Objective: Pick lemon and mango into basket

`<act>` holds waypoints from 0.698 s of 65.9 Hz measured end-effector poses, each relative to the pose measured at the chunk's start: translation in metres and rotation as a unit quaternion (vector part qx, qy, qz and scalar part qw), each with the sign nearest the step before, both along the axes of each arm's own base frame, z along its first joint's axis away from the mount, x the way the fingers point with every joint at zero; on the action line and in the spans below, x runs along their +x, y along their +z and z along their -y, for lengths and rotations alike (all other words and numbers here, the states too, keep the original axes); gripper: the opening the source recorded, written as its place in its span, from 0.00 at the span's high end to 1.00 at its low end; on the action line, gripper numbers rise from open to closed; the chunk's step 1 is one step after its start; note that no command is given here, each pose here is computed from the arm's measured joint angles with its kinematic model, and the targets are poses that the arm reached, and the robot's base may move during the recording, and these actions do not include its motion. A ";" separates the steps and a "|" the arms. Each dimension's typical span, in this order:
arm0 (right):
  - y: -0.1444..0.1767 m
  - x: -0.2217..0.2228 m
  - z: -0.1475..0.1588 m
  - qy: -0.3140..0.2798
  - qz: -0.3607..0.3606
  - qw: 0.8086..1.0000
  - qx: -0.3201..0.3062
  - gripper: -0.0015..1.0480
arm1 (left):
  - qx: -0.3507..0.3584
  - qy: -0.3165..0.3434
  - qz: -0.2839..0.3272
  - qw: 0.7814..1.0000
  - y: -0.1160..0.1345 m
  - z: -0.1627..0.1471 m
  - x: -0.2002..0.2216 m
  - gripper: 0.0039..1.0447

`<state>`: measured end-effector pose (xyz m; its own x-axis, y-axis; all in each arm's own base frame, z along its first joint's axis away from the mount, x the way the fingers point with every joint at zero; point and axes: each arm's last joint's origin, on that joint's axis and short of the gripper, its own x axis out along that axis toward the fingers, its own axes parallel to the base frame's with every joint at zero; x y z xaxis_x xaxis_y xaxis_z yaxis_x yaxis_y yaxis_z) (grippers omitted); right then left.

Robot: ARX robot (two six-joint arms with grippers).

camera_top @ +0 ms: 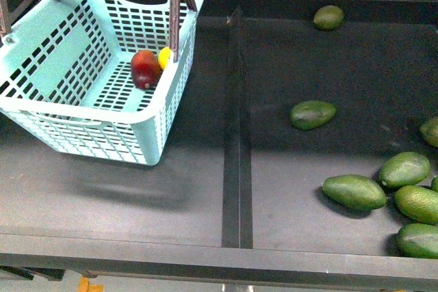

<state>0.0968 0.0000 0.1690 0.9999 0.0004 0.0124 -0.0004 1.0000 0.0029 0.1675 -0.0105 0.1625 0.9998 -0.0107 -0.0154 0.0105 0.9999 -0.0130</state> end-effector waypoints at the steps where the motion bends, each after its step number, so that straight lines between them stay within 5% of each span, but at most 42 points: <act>1: 0.000 0.000 0.000 0.000 0.000 1.000 0.000 0.08 | 0.000 -0.004 -0.001 1.000 0.000 -0.001 -0.001 0.97; 46: 0.000 0.000 0.000 0.000 0.000 1.000 0.000 0.08 | 0.001 0.003 0.014 1.000 0.009 -0.010 -0.045 0.97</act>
<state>0.0968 0.0000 0.1690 0.9999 0.0004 0.0124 -0.0004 1.0000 0.0032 0.1228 -0.0005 0.1714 0.9999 -0.0042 0.0135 0.0043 0.9999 -0.0113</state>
